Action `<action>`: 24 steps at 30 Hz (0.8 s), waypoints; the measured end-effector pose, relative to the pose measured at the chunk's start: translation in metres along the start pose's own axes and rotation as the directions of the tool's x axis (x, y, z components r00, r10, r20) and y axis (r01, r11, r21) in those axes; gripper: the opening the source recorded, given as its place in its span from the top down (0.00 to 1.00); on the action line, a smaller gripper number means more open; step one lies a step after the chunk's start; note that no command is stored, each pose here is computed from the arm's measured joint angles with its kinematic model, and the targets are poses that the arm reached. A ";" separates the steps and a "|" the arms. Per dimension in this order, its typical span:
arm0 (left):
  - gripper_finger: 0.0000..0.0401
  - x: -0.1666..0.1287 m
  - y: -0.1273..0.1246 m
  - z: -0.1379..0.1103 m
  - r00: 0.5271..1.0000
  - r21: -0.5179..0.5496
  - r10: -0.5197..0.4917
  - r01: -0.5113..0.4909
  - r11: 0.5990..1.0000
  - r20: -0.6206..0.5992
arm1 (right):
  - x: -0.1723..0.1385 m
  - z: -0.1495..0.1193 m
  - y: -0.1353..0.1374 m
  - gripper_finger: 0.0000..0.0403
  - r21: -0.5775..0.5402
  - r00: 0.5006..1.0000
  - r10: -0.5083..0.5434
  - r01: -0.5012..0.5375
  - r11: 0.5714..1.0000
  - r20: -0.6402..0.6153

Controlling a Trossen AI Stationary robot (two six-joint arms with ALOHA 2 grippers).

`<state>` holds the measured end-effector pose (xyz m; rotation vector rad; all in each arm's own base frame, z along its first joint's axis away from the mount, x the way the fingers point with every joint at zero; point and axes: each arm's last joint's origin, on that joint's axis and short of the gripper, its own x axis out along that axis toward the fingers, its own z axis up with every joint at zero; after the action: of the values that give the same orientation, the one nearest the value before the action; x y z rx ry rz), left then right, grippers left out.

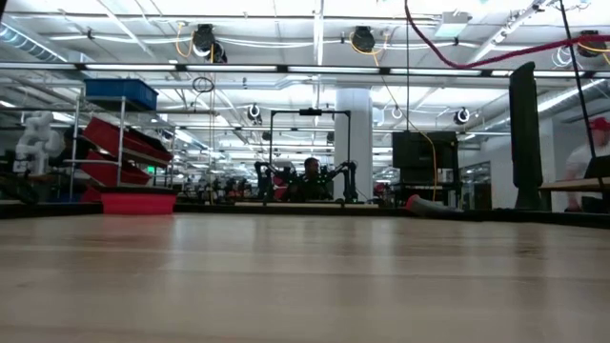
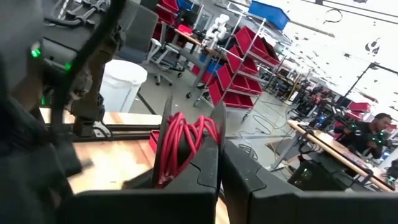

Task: Coil cords
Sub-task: Coil the red wire onto the spool

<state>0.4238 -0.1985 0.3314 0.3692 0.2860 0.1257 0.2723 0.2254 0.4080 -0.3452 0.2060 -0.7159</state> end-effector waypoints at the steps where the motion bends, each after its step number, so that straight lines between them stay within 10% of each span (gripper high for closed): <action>1: 1.00 -0.003 -0.001 0.002 1.000 0.000 -0.003 0.003 1.000 0.005 | 0.000 0.000 0.000 1.00 -0.002 1.000 0.005 -0.005 1.000 -0.002; 24: 0.90 -0.015 0.010 0.004 0.996 0.036 0.034 -0.031 0.999 -0.082 | -0.017 0.005 -0.007 1.00 -0.025 0.994 0.109 -0.109 0.994 -0.008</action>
<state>0.4105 -0.1932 0.3425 0.4042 0.3639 0.1686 0.2571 0.2329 0.4160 -0.3526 0.2387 -0.6074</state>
